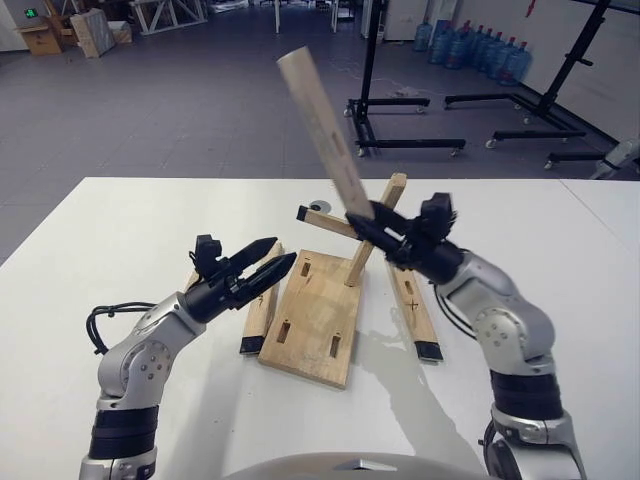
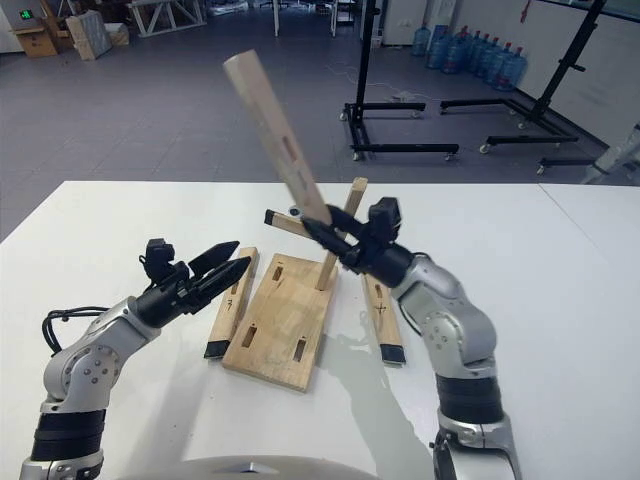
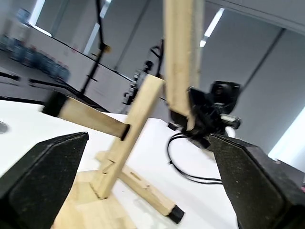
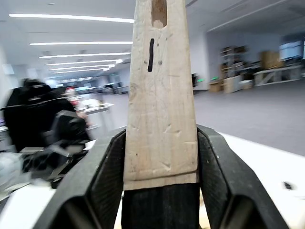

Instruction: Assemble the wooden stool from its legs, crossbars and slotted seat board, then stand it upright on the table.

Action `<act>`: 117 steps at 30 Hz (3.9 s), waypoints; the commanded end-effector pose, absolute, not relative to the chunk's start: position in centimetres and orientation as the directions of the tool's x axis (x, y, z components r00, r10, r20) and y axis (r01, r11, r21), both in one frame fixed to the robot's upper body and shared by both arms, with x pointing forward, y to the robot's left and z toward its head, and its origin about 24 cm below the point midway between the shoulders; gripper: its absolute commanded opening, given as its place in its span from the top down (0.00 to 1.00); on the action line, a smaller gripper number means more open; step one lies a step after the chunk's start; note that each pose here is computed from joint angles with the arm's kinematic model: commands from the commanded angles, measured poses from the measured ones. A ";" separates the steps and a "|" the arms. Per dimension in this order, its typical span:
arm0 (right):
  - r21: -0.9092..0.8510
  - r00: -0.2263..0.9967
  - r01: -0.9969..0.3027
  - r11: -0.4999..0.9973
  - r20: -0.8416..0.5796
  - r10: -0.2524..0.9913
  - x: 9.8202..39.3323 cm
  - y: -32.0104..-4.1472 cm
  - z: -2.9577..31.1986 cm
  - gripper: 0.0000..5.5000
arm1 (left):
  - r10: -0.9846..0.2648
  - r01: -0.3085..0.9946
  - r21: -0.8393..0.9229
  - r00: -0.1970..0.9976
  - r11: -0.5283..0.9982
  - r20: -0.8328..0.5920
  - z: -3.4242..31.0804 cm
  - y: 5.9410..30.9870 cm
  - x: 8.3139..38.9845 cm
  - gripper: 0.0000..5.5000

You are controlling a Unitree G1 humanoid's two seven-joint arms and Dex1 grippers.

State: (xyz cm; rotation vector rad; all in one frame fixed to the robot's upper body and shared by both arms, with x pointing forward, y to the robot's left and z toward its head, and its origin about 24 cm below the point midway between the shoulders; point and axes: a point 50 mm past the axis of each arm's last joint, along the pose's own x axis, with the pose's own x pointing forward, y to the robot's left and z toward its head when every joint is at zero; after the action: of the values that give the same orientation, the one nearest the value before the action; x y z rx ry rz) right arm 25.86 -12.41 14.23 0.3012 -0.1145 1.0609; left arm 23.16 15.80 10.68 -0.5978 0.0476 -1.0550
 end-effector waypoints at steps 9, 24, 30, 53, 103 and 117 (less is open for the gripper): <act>0.403 0.136 -0.914 0.035 0.226 0.964 23.7 -11.6 10.7 0.64 | -0.843 0.842 -0.503 0.407 0.197 0.352 12.6 15.9 23.3 0.15; 0.414 0.080 -0.910 -0.012 0.203 0.976 23.5 -11.6 9.5 0.64 | -0.791 0.822 -0.560 0.411 0.107 0.453 13.5 16.3 23.4 0.15; 0.409 0.061 -0.912 -0.017 0.176 0.982 23.4 -11.8 9.2 0.64 | -0.790 0.807 -0.577 0.434 0.127 0.433 13.2 16.6 23.7 0.15; 0.381 0.057 -0.925 0.000 0.139 0.989 24.5 -13.6 9.6 0.64 | -0.817 0.832 -0.552 0.352 0.050 0.456 13.4 16.2 22.8 0.62; -0.103 -0.169 -0.917 -0.384 -0.773 0.611 23.4 -17.3 3.6 0.38 | -0.828 0.884 -0.246 0.460 0.397 0.320 17.3 21.8 23.4 0.62; -0.282 -0.069 -0.813 -0.510 -0.822 0.565 25.5 -19.1 5.8 0.38 | -0.860 0.891 -0.263 0.436 0.371 0.265 16.1 21.1 24.2 0.62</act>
State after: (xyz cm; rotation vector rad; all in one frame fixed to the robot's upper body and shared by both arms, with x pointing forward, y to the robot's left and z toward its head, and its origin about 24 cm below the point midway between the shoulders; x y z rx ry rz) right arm 25.99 -17.08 8.04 -1.1256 0.1271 1.7481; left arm 23.91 21.22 16.10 -0.4132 -0.0933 -1.1176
